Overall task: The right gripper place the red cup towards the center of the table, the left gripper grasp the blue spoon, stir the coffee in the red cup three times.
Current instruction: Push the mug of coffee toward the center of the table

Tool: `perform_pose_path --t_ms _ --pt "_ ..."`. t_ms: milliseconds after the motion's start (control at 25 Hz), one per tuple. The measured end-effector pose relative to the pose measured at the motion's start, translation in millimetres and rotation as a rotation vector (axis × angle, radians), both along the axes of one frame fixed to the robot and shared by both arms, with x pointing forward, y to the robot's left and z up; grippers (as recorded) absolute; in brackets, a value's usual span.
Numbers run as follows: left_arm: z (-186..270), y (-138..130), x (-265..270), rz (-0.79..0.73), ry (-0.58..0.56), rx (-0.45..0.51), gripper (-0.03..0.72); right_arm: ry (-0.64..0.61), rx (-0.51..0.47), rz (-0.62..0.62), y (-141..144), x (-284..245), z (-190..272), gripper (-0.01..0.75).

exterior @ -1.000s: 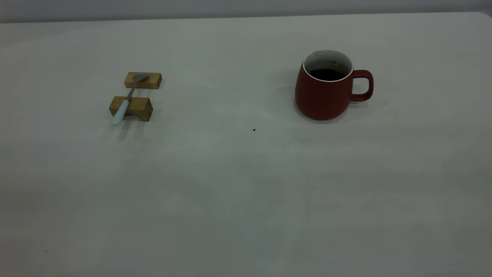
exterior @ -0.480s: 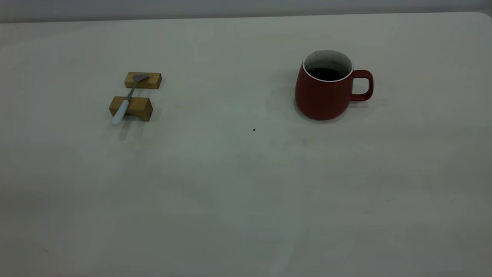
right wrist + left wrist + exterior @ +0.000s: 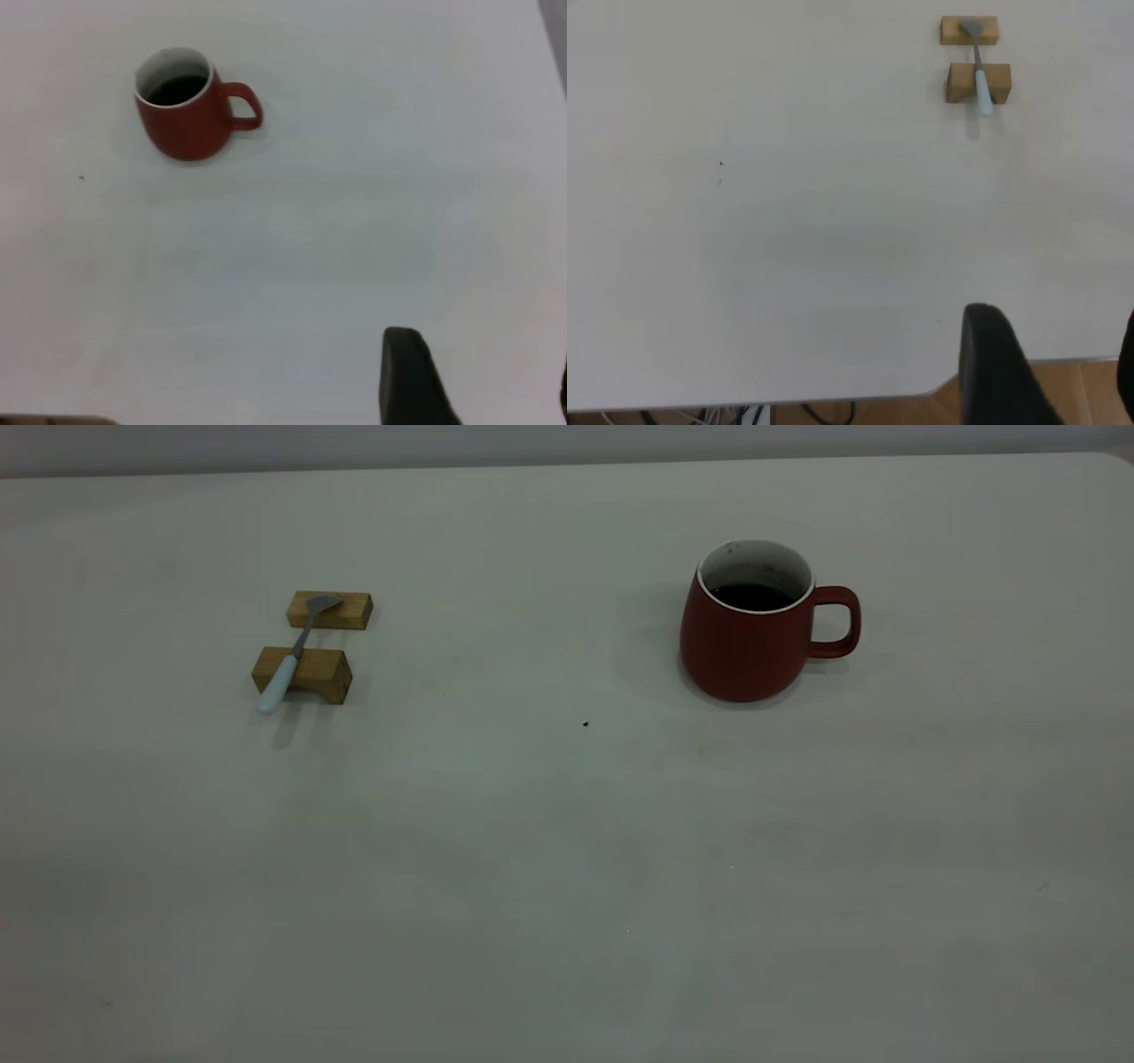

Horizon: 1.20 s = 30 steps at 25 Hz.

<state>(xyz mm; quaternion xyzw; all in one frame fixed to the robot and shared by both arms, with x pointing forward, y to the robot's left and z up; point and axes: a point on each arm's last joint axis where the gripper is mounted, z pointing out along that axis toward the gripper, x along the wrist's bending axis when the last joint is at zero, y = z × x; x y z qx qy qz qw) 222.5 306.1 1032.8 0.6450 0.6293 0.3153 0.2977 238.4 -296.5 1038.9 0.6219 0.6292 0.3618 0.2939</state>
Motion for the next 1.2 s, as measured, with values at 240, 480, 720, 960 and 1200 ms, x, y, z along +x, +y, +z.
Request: perform_pose_path --t_ms 240,480,720,960,1200 --pt "0.0 0.0 0.0 0.000 0.000 0.000 0.406 0.092 0.036 -0.002 5.9 45.3 11.6 0.442" --pt "0.0 0.0 0.0 0.000 0.000 0.000 0.406 0.175 -0.051 0.059 12.7 130.5 -3.8 0.442" --pt "0.0 0.0 0.0 0.000 0.000 0.000 0.406 0.233 -0.086 0.106 20.6 213.1 -38.5 0.442" --pt "0.0 0.0 0.0 0.000 0.000 0.000 0.406 0.324 -0.201 0.255 34.8 289.9 -67.1 0.442" --pt "0.0 0.0 0.0 0.000 0.000 0.000 0.406 0.327 -0.370 0.513 74.3 353.9 -100.7 0.442"
